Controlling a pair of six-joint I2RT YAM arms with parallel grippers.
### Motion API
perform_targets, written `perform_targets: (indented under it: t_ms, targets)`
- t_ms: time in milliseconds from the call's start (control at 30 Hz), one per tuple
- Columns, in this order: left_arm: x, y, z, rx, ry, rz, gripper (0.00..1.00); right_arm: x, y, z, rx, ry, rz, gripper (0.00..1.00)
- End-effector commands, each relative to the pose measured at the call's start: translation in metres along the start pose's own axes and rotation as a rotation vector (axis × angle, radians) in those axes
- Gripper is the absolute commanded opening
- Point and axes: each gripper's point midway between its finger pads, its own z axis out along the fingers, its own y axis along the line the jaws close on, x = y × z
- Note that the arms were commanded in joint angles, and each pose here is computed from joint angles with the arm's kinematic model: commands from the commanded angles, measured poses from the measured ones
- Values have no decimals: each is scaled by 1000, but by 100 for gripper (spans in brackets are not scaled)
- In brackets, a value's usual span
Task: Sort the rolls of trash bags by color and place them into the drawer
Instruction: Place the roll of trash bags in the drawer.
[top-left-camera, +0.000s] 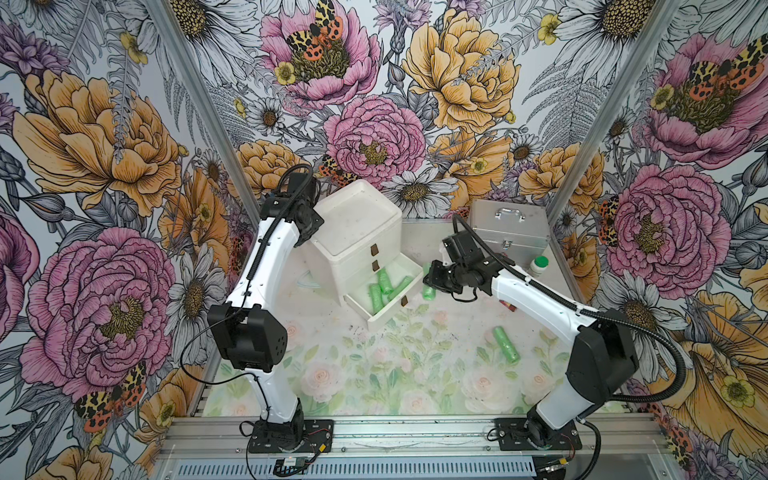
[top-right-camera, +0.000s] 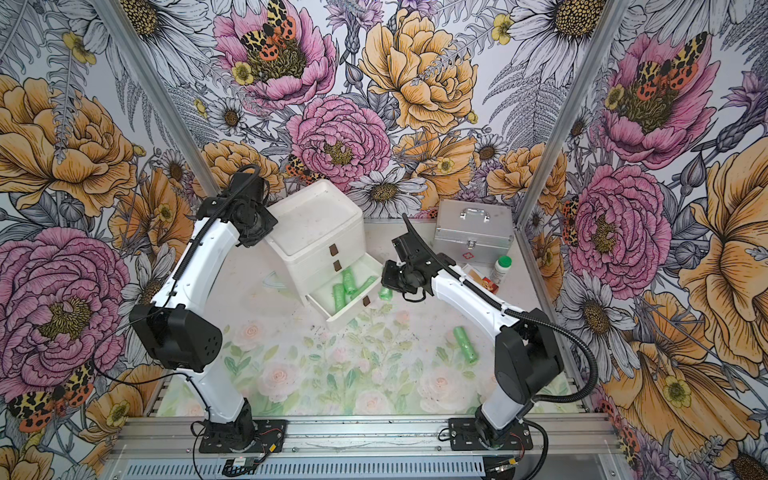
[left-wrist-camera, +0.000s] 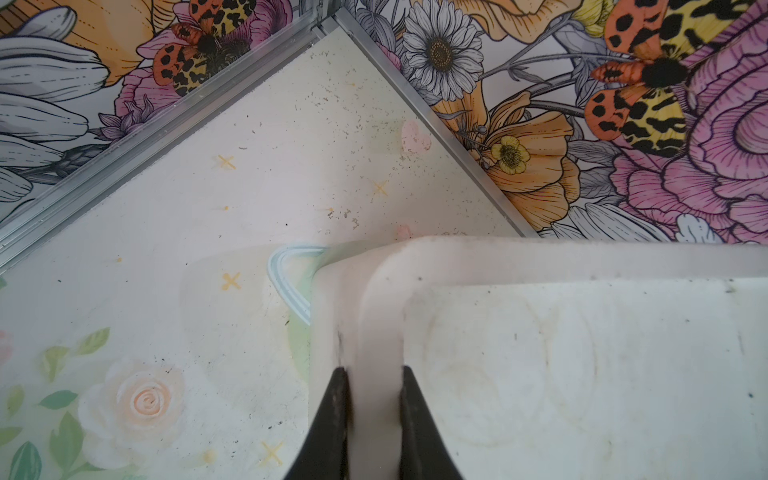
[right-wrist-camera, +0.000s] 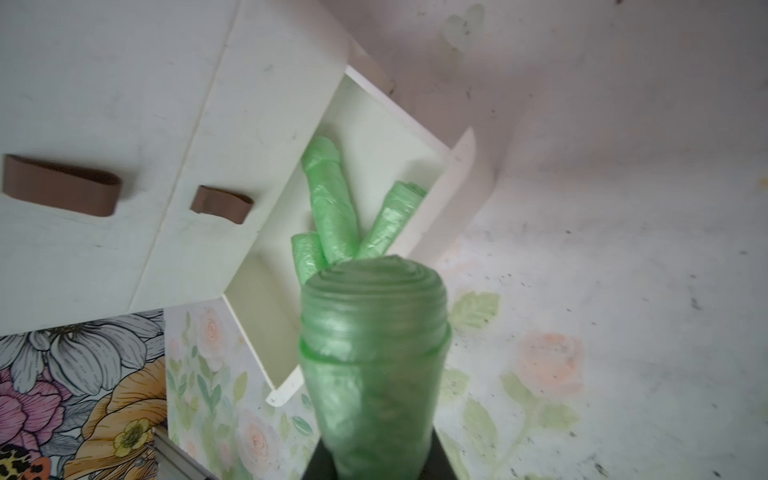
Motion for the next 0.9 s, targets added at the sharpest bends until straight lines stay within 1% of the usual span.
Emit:
perform_targets:
  t_ms: [0, 200, 400, 533, 600, 633, 667, 700, 767, 867]
  targets:
    - [80, 8, 34, -71, 302, 16, 0, -11, 31, 13, -81, 23, -23, 21]
    - [78, 9, 31, -66, 298, 13, 0, -27, 43, 52, -107, 68, -9, 23]
    - [77, 13, 29, -69, 298, 14, 0, -28, 36, 82, -86, 100, 13, 24]
    - [77, 12, 29, -67, 299, 11, 0, -26, 28, 94, -66, 112, 20, 29]
    - [78, 12, 29, -66, 301, 11, 0, -25, 25, 98, -60, 120, 24, 35]
    - [78, 12, 29, -65, 301, 10, 0, -24, 24, 100, -58, 123, 25, 40]
    - [77, 12, 28, -64, 300, 10, 0, -24, 24, 101, -56, 125, 25, 51]
    - [77, 12, 28, -64, 299, 10, 0, -23, 24, 100, -59, 126, 18, 60]
    - [76, 12, 27, -62, 297, 11, 0, -25, 24, 95, -58, 117, 12, 65]
    - [76, 12, 27, -63, 295, 10, 0, -34, 21, 78, -50, 77, 9, 67]
